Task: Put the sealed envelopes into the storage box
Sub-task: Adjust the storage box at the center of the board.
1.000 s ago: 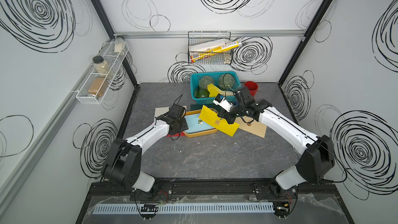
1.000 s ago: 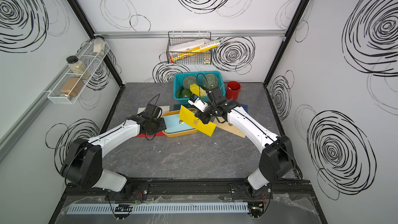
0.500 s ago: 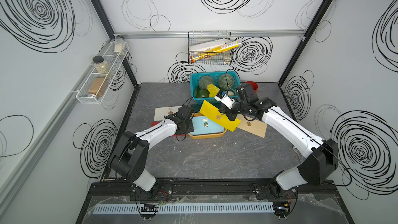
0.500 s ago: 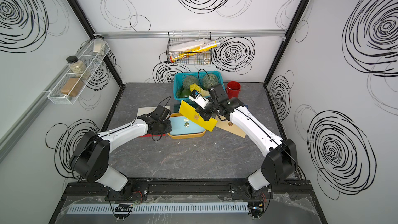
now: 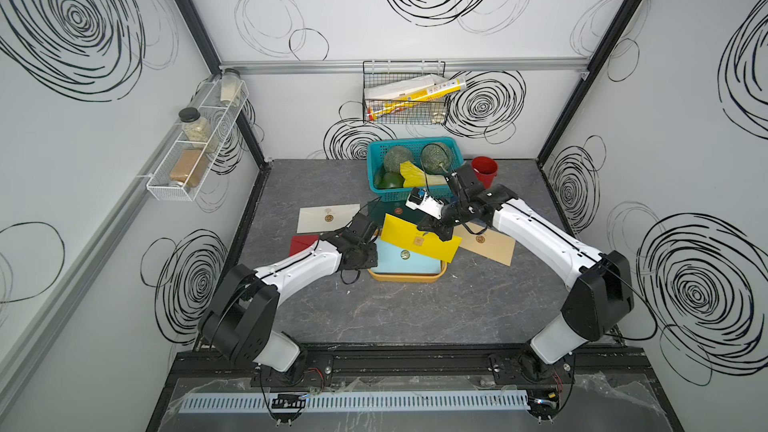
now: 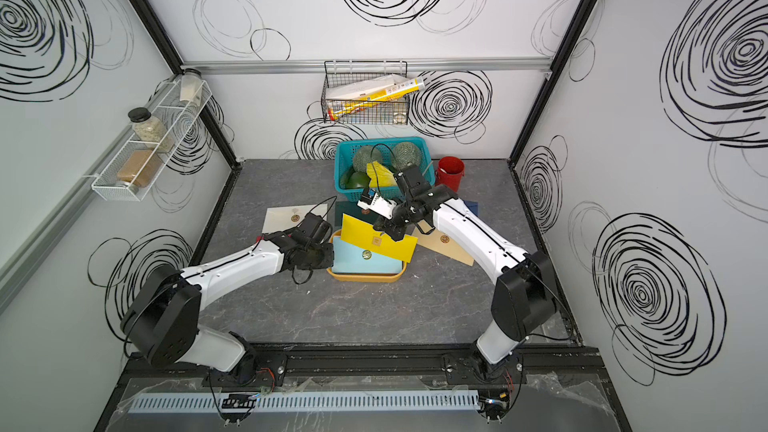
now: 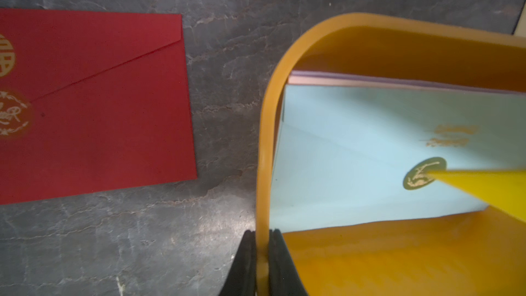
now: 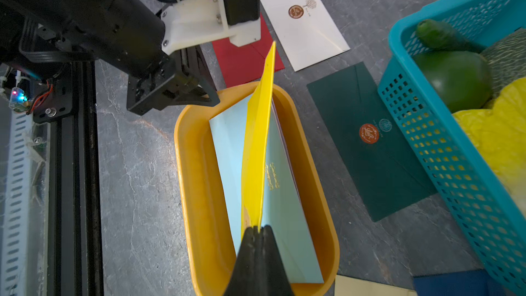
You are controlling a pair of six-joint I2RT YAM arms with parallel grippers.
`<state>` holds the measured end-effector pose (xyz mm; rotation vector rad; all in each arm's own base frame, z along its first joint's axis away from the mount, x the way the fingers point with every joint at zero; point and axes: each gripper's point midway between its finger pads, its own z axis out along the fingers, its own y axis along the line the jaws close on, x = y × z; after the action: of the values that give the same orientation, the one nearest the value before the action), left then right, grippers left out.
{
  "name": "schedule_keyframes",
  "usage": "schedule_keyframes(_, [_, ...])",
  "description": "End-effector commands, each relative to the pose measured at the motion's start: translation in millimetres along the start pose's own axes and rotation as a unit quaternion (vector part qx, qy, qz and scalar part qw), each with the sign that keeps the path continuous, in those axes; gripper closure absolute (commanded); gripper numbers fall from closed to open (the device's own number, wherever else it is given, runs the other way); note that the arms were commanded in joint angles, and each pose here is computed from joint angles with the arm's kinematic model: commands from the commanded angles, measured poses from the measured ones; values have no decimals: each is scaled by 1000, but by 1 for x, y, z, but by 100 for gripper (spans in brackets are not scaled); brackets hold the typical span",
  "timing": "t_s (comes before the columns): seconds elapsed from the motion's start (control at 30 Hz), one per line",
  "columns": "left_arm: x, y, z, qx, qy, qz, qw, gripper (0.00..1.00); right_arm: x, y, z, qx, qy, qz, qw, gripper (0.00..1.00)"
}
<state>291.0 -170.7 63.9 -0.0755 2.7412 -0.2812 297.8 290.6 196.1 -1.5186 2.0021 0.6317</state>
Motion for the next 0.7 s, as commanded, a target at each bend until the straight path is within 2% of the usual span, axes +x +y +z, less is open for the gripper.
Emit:
schedule_keyframes(0.0, [1, 3, -10, 5, -2, 12, 1000, 64, 4, 16, 11, -33, 16, -17, 999, 100])
schedule_keyframes(0.1, [-19, 4, -34, 13, -33, -3, 999, 50, 5, 18, 22, -43, 34, -25, 998, 100])
schedule_keyframes(0.17, [-37, 9, -54, 13, -59, -18, 998, 46, 3, 18, 26, -48, 40, -30, 998, 100])
schedule_keyframes(0.33, [-64, 38, -85, 9, -99, -69, 993, 45, 5, 13, 37, -47, 69, -37, 996, 100])
schedule_keyframes(0.43, [-62, 54, -85, 5, -99, -90, 991, 45, 1, 6, 41, -39, 78, -41, 995, 100])
schedule_keyframes(0.67, [-53, 65, -77, 6, -92, -108, 990, 46, -7, -5, 48, -34, 86, -57, 994, 100])
